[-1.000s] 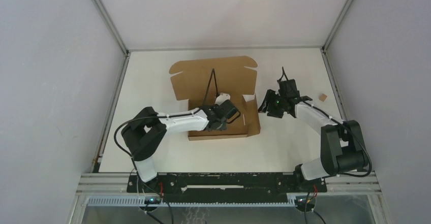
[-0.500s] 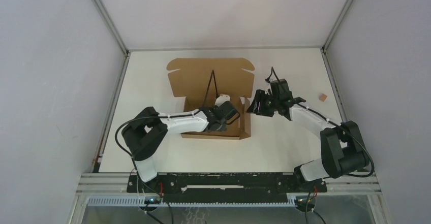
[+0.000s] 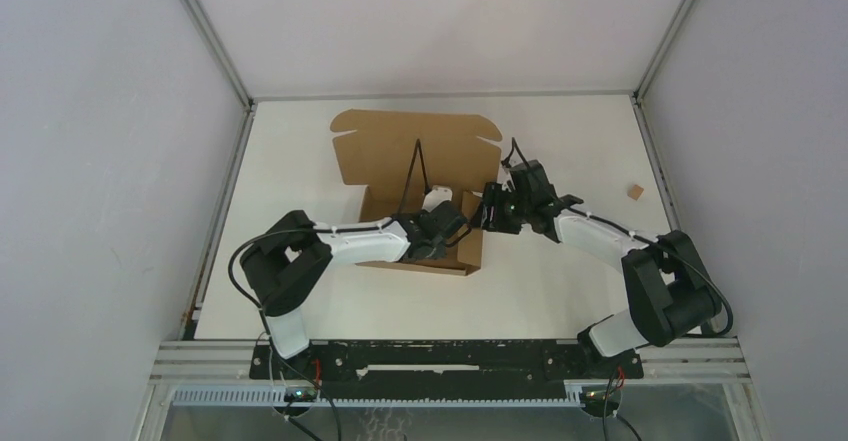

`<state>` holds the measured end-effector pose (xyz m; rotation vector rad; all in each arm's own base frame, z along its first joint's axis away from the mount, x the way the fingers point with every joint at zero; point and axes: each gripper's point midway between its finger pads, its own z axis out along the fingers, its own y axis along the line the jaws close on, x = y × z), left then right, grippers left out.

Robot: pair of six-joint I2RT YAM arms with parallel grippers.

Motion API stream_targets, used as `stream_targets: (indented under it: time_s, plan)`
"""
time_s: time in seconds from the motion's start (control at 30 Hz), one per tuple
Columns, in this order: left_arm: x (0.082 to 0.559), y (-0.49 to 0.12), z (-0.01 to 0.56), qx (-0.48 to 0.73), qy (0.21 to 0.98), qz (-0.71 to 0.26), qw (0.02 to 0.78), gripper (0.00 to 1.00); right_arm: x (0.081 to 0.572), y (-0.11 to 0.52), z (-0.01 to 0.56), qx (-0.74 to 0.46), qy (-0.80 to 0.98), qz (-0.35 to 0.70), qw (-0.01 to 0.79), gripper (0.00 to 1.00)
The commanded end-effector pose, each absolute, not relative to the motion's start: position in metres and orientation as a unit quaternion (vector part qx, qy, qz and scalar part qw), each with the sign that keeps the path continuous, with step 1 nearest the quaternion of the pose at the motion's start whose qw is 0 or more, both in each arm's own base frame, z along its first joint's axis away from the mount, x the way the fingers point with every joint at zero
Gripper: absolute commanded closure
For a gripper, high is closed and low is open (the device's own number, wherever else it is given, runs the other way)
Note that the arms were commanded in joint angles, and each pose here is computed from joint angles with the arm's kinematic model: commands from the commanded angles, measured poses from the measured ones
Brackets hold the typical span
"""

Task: Fold the paper box

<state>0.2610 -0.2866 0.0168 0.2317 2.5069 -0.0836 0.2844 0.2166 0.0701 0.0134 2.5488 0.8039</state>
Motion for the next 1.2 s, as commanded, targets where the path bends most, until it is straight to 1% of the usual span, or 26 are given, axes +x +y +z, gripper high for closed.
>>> stream_targets:
  time_s: [0.0, 0.33, 0.6, 0.77, 1.03, 1.17]
  plan:
    - [0.254, -0.284, 0.000, 0.077, 0.952, -0.043, 0.293, 1.00, 0.291, 0.230, 0.079, 0.009, 0.919, 0.299, 0.255, 0.39]
    - [0.252, -0.281, -0.003, 0.074, 0.950, -0.061, 0.296, 1.00, 0.289, 0.251, 0.068, -0.003, 0.935, 0.245, 0.255, 0.38]
    - [0.251, -0.280, -0.002, 0.070, 0.949, -0.072, 0.298, 1.00, 0.292, 0.252, 0.067, -0.008, 0.947, 0.191, 0.257, 0.38]
    - [0.251, -0.280, -0.002, 0.069, 0.948, -0.078, 0.300, 1.00, 0.294, 0.251, 0.055, -0.015, 0.956, 0.146, 0.256, 0.38]
    - [0.251, -0.280, 0.003, 0.065, 0.944, -0.092, 0.309, 1.00, 0.287, 0.254, 0.030, -0.037, 0.962, 0.102, 0.249, 0.44]
    - [0.250, -0.281, 0.009, 0.064, 0.943, -0.100, 0.312, 1.00, 0.285, 0.252, 0.016, -0.044, 0.966, 0.084, 0.242, 0.50]
